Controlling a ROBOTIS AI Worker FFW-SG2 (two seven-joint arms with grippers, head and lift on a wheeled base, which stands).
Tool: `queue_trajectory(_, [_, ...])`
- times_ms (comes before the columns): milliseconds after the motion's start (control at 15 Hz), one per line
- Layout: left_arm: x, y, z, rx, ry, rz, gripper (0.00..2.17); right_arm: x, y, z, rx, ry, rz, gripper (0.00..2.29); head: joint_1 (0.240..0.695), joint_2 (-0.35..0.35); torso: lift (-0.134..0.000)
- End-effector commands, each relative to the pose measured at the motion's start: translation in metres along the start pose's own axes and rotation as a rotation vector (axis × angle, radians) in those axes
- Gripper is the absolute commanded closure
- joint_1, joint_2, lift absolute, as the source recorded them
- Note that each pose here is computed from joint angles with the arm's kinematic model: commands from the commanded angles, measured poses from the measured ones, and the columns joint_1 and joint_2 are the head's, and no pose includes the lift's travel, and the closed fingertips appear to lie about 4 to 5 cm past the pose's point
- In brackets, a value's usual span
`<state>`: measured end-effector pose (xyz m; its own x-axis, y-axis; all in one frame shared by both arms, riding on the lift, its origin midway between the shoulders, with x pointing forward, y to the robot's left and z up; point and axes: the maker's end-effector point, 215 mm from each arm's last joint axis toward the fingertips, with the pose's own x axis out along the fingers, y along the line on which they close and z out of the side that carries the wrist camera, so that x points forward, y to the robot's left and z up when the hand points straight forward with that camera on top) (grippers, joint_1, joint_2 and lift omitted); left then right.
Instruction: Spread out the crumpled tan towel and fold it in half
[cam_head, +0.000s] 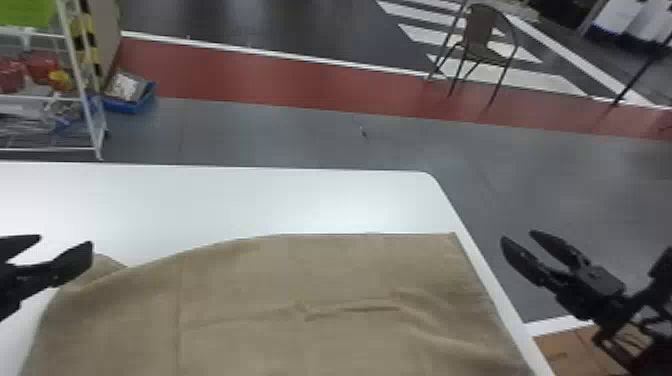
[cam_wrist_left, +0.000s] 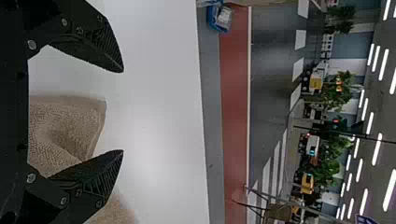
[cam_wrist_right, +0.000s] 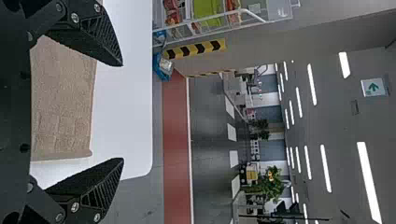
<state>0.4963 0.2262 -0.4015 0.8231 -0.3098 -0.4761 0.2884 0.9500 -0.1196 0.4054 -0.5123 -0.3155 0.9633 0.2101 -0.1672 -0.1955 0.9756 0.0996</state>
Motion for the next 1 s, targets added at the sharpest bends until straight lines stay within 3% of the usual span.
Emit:
queue_trajectory(0, [0.022, -0.010, -0.006, -0.001, 0.062, -0.026, 0.52, 0.006, -0.004, -0.010, -0.023, 0.010, 0.001, 0.19, 0.695, -0.341, -0.122])
queue_trajectory(200, [0.039, -0.014, -0.008, -0.021, 0.083, -0.072, 0.54, 0.010, -0.008, -0.016, -0.020, 0.017, 0.004, 0.19, 0.695, -0.350, -0.122])
queue_trajectory(400, [0.054, -0.005, -0.015, 0.013, 0.127, -0.049, 0.54, 0.014, -0.008, -0.010, -0.024, 0.004, 0.007, 0.19, 0.695, -0.350, -0.122])
queue_trajectory(933, [0.051, 0.012, -0.027, 0.026, 0.162, -0.054, 0.54, 0.029, -0.002, -0.005, -0.033, 0.001, 0.022, 0.19, 0.695, -0.326, -0.122])
